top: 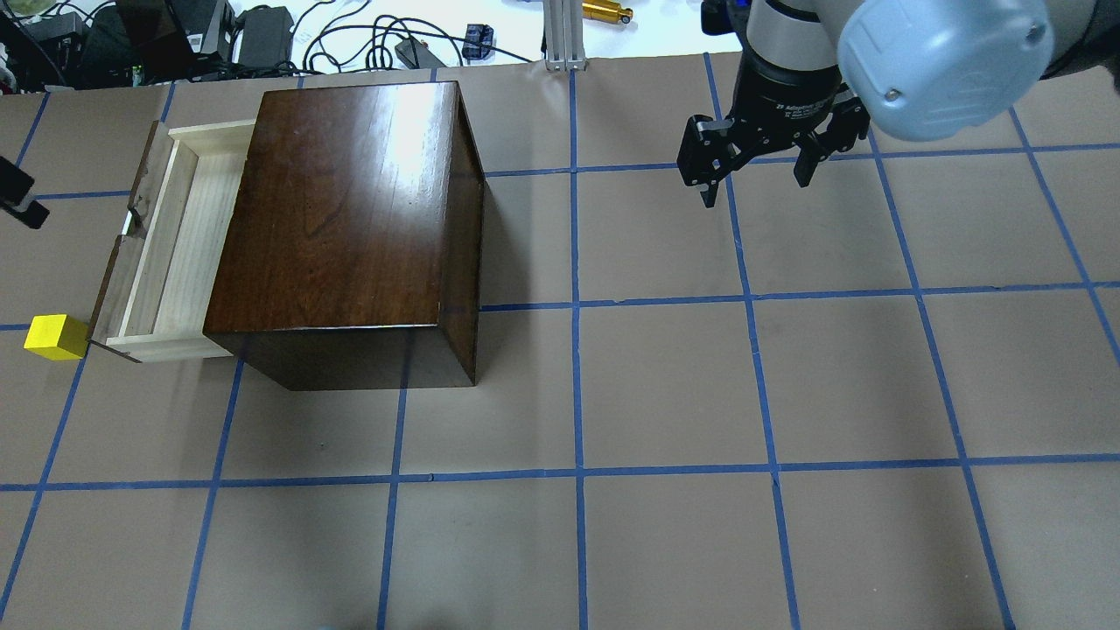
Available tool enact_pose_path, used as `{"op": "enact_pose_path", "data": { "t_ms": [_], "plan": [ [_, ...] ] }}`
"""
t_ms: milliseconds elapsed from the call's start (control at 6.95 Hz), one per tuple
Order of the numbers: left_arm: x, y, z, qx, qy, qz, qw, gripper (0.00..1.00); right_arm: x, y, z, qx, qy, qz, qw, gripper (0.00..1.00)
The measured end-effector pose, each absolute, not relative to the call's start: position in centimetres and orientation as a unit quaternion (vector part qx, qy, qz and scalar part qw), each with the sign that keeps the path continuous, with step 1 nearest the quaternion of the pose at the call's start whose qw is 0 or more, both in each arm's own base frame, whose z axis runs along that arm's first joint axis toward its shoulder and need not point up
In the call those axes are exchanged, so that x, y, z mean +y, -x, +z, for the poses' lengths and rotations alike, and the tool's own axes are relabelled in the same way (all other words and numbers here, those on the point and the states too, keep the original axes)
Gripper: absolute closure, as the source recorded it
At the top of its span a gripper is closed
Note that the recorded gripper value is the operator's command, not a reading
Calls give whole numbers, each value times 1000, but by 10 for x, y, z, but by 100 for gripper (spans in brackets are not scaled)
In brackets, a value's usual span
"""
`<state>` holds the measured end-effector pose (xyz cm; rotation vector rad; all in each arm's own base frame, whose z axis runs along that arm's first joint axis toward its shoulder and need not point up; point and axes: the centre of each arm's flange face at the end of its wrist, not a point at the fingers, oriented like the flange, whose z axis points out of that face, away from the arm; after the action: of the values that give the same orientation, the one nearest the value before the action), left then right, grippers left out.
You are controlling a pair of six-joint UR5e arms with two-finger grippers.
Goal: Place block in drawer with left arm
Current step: 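Move the left gripper down toward the yellow cube beside the drawer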
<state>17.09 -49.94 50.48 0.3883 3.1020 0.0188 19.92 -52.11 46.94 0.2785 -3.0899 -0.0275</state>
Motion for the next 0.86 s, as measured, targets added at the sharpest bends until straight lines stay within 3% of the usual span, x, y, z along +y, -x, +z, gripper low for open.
{"op": "enact_pose_path", "data": {
  "t_ms": [863],
  "plan": [
    [-504, -315, 385, 893, -449, 18, -8, 0, -521, -199, 469, -996, -89, -9, 20, 0]
  ]
}}
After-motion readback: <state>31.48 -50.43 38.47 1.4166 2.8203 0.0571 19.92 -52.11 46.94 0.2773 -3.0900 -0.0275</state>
